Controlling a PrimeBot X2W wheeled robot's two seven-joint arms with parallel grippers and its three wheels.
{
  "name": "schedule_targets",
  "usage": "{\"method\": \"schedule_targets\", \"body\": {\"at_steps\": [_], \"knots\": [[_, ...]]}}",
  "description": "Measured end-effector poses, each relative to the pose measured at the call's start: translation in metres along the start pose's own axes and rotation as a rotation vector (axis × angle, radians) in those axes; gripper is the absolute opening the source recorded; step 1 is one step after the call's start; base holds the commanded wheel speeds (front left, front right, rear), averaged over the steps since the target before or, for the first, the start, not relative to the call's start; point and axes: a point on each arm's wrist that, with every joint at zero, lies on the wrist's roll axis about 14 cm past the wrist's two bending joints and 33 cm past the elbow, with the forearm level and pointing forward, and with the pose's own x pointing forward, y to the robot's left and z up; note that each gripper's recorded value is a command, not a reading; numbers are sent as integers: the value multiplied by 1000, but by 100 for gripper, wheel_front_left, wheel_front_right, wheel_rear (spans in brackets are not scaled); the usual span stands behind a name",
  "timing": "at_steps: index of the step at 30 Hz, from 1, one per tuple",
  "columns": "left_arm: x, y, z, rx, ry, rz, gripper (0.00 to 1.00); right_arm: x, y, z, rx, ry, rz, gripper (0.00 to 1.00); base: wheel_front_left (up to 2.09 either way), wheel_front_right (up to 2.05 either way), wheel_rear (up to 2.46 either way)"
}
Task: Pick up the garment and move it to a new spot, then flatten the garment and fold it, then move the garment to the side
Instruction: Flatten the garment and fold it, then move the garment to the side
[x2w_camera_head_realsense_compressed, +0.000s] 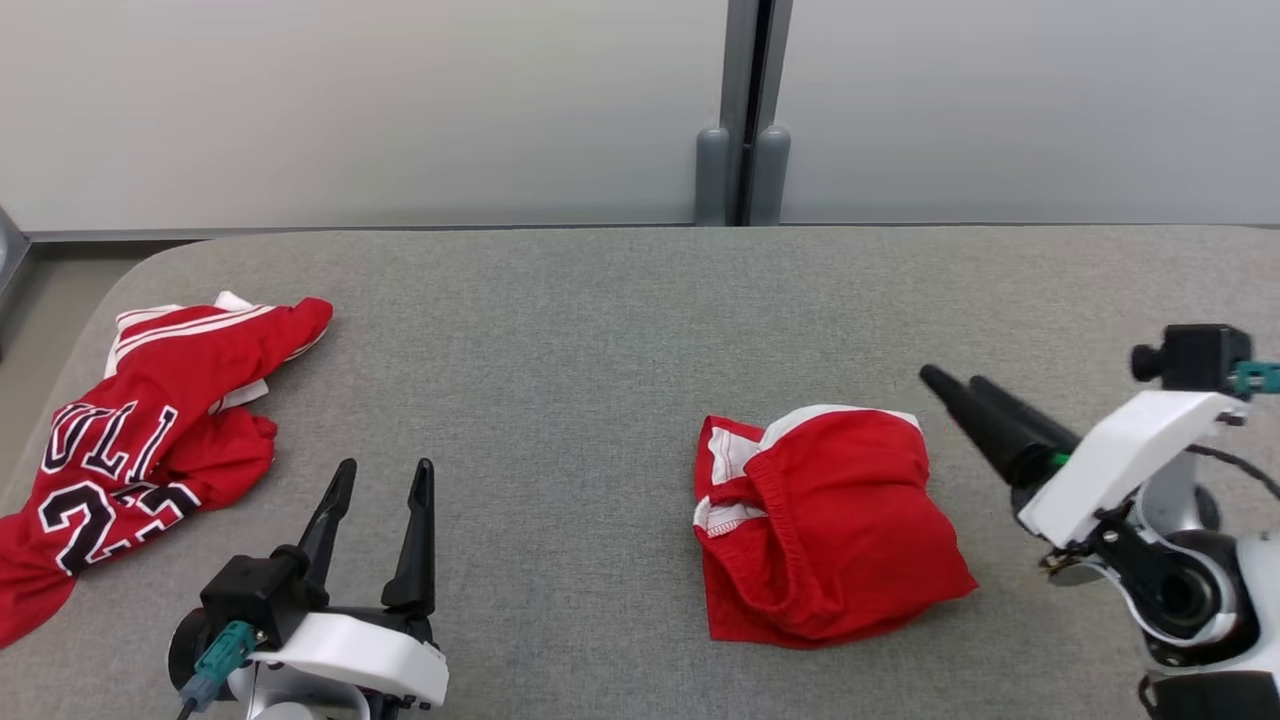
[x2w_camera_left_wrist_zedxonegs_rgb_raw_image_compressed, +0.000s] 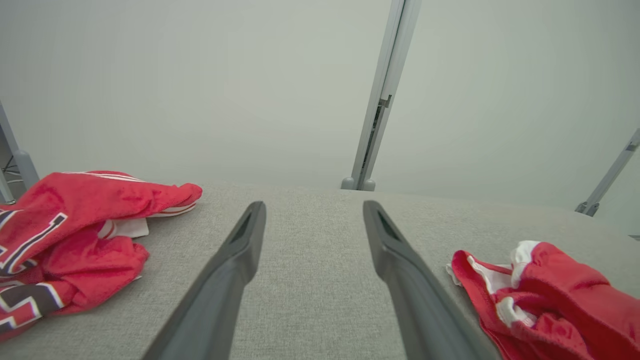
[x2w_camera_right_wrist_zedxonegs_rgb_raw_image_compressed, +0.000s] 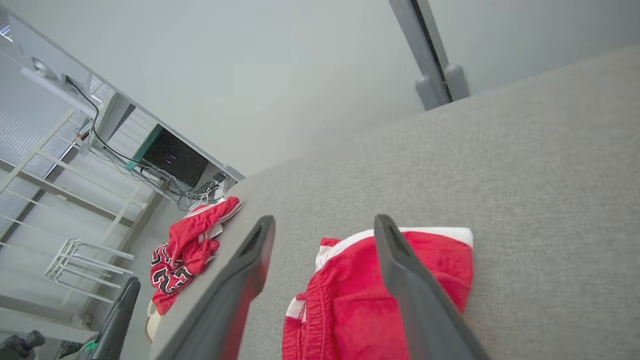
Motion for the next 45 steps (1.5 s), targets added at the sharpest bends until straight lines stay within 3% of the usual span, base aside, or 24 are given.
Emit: {"method": "schedule_targets", "body": {"at_steps": [8, 17, 25, 38, 45], "knots": [[7, -10, 14, 5, -49, -29, 100, -47, -23, 72, -209, -368, -130, 100, 0, 0, 0], [-4, -9, 33, 29, -115, -6, 100, -75, -47, 41, -331, -544, -221, 100, 0, 0, 0], [-16, 0, 33, 55, -122, 21, 100, -85, -66, 19, -460, -528, -286, 100, 0, 0, 0], [-19, -1, 36, 64, -136, 18, 100, -77, -65, 16, -460, -527, -293, 100, 0, 0, 0], [-19, -3, 32, 64, -124, 9, 100, -51, -47, 18, -449, -470, -210, 100, 0, 0, 0]]}}
